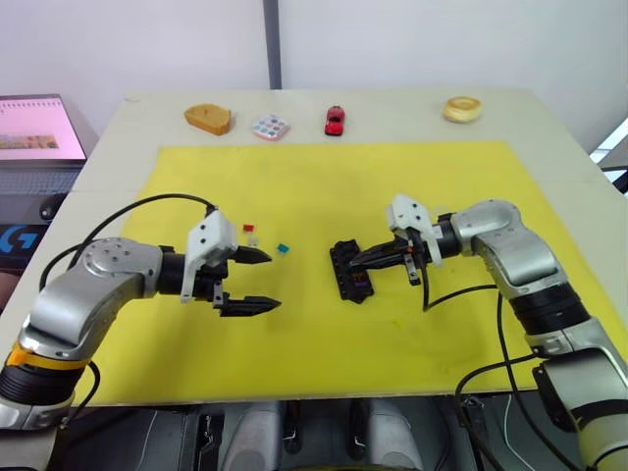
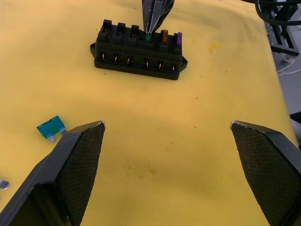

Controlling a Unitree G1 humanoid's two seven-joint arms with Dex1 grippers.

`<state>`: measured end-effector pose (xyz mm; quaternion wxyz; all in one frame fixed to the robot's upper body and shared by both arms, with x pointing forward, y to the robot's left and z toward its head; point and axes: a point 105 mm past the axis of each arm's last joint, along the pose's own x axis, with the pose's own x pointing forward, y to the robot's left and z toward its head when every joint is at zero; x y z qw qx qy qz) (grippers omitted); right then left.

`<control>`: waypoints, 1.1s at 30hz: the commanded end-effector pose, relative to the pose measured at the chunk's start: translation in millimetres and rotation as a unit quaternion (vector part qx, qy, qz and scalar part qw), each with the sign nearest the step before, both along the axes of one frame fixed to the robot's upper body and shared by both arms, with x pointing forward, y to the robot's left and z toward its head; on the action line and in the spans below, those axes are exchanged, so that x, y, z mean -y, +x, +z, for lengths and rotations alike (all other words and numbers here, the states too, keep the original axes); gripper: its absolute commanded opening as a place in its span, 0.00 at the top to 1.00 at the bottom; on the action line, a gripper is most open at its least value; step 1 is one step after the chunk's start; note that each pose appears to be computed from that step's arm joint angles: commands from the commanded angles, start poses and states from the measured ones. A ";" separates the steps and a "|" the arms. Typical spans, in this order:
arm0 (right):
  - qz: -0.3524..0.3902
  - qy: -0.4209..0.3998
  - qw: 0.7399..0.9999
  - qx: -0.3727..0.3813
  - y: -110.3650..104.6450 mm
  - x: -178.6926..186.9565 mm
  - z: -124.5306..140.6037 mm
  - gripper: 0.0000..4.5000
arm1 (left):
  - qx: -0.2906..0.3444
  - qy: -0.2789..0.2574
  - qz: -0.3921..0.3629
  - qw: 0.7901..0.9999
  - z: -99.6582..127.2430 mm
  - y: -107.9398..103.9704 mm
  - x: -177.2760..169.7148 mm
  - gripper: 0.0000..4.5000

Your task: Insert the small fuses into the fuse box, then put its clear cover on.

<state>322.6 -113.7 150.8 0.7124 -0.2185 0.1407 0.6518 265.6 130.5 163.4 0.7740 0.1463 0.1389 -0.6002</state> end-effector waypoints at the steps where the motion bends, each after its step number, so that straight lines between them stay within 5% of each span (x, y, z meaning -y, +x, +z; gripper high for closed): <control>1: -0.019 -0.051 0.998 -0.023 0.7 11.8 -25.1 0.99 | 0.023 0.003 0.002 1.000 10.5 -0.2 -4.0 0.00; 13: -0.025 -0.044 0.998 -0.038 0.9 12.0 -25.7 0.99 | 0.034 0.011 0.022 0.999 13.5 5.1 -15.3 0.00; 18: -0.049 0.086 0.995 -0.026 9.2 12.8 34.0 0.99 | 0.040 -0.013 0.082 0.996 29.2 15.0 -38.8 0.00; 23: -0.217 0.180 0.959 -0.005 29.1 81.1 83.9 0.99 | 0.081 -0.029 0.246 0.965 35.7 21.7 -112.8 0.00; 26: -0.334 0.223 0.916 0.018 37.6 140.5 98.9 0.82 | 0.138 -0.055 0.347 0.926 38.2 31.4 -153.2 0.00; 33: -0.538 0.211 0.810 0.100 42.5 254.6 83.9 0.03 | 0.119 -0.041 0.418 0.900 -1.9 33.0 -195.5 0.00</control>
